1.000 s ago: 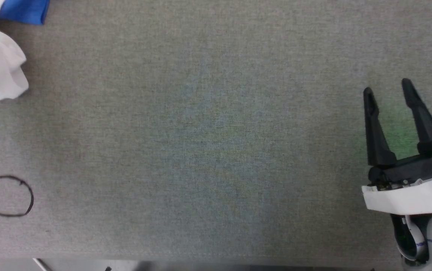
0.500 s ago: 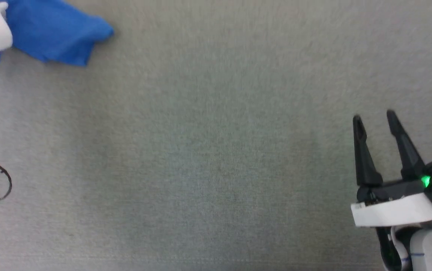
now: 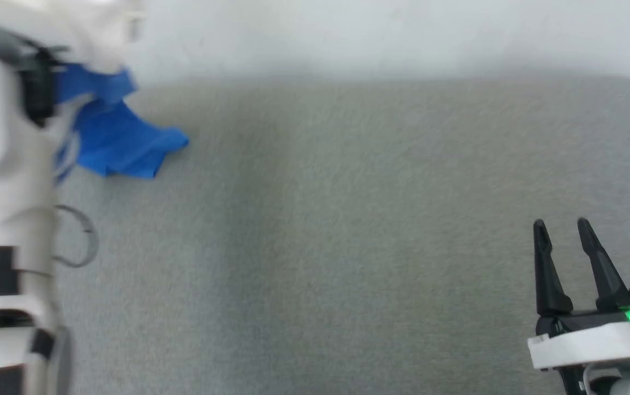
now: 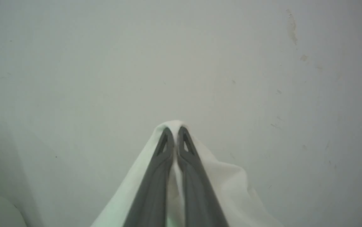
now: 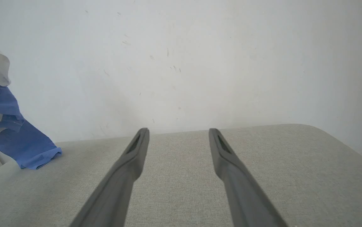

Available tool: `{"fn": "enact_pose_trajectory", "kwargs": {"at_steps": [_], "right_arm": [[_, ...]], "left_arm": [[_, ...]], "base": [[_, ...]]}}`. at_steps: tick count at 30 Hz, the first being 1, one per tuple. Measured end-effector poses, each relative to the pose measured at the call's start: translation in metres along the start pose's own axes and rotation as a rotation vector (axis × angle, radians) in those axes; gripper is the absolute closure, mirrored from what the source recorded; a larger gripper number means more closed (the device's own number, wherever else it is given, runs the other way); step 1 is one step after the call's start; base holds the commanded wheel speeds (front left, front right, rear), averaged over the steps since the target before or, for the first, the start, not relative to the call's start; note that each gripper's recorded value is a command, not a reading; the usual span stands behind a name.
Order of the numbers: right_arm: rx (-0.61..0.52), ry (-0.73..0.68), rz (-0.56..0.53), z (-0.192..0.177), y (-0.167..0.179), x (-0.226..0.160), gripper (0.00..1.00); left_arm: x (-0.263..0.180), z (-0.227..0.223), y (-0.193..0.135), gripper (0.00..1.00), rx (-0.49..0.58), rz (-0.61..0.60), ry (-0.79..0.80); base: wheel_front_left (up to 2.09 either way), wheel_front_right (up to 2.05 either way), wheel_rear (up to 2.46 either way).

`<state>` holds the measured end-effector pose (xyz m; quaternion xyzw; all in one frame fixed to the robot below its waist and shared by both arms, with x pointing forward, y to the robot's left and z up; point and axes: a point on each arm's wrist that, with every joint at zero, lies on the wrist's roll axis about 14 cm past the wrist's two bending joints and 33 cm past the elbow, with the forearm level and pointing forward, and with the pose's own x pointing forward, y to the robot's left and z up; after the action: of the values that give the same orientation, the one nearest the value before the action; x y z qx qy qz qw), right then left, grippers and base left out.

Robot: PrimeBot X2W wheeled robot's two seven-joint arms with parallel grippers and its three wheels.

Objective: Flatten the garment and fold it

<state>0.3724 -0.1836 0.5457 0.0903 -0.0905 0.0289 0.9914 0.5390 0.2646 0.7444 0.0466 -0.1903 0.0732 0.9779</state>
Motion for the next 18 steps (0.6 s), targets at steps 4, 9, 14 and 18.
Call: {"fn": "enact_pose_trajectory", "kwargs": {"at_steps": [4,9,14,18], "right_arm": [[-0.012,-0.039,-0.037,0.017,-0.011,-0.017,0.00],[-0.025,-0.062,-0.097,0.029,-0.028,-0.038,0.00],[-0.040,-0.074,-0.166,0.038,-0.048,-0.055,0.00],[-0.047,-0.066,-0.213,0.039,-0.060,-0.068,0.00]], "left_arm": [[-0.007,0.028,-0.061,1.00,-0.107,-0.116,-0.065],[-0.029,0.036,-0.156,1.00,-0.252,-0.308,-0.076],[-0.068,0.013,-0.223,1.00,-0.352,-0.476,-0.021],[-0.128,-0.018,-0.277,1.00,-0.479,-0.630,0.089]], "base": [[0.00,0.00,0.00],[0.00,0.00,0.00],[0.00,0.00,0.00],[0.00,0.00,0.00]]}}
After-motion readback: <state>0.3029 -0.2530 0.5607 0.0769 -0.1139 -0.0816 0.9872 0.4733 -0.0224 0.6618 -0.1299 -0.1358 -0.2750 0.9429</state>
